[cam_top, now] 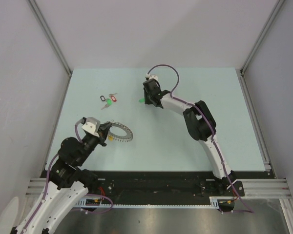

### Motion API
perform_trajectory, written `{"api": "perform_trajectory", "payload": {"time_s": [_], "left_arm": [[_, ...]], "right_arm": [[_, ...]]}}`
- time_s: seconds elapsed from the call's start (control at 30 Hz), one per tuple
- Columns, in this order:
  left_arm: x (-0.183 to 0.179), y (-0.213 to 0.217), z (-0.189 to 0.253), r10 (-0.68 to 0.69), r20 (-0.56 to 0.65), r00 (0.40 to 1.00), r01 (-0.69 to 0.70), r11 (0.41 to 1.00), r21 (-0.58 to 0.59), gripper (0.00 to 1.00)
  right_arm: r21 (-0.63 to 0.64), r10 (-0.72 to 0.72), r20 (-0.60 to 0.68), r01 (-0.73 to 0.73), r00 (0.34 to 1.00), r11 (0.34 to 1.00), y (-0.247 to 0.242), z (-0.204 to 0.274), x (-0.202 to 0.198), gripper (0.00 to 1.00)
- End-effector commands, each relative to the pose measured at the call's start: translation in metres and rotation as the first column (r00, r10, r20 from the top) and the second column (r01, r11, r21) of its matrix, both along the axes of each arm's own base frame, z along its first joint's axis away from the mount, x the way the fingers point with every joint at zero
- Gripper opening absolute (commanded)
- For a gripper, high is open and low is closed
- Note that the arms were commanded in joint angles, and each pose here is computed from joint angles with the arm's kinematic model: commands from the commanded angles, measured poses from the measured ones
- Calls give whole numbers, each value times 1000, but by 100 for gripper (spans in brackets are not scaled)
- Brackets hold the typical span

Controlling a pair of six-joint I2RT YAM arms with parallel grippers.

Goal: Put the keys on the keyring

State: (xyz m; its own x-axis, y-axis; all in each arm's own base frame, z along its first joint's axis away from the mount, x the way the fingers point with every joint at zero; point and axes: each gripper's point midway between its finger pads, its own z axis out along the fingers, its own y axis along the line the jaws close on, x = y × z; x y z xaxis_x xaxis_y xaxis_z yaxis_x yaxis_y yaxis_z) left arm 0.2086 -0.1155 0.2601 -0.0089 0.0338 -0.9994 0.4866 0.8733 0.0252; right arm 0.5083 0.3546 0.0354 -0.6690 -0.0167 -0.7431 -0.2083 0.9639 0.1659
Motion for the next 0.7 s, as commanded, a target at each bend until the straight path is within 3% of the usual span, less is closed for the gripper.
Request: {"api": "perform_trajectory", "payload": {"time_s": [0.0, 0.67], "left_arm": [[0, 1, 23, 11, 68, 998, -7, 998, -59, 0], [-1, 1, 23, 6, 75, 997, -2, 998, -61, 0]], "right_arm": [[27, -37, 94, 35, 995, 999, 12, 36, 9, 34], [70, -79, 117, 72, 990, 995, 20, 33, 26, 32]]}}
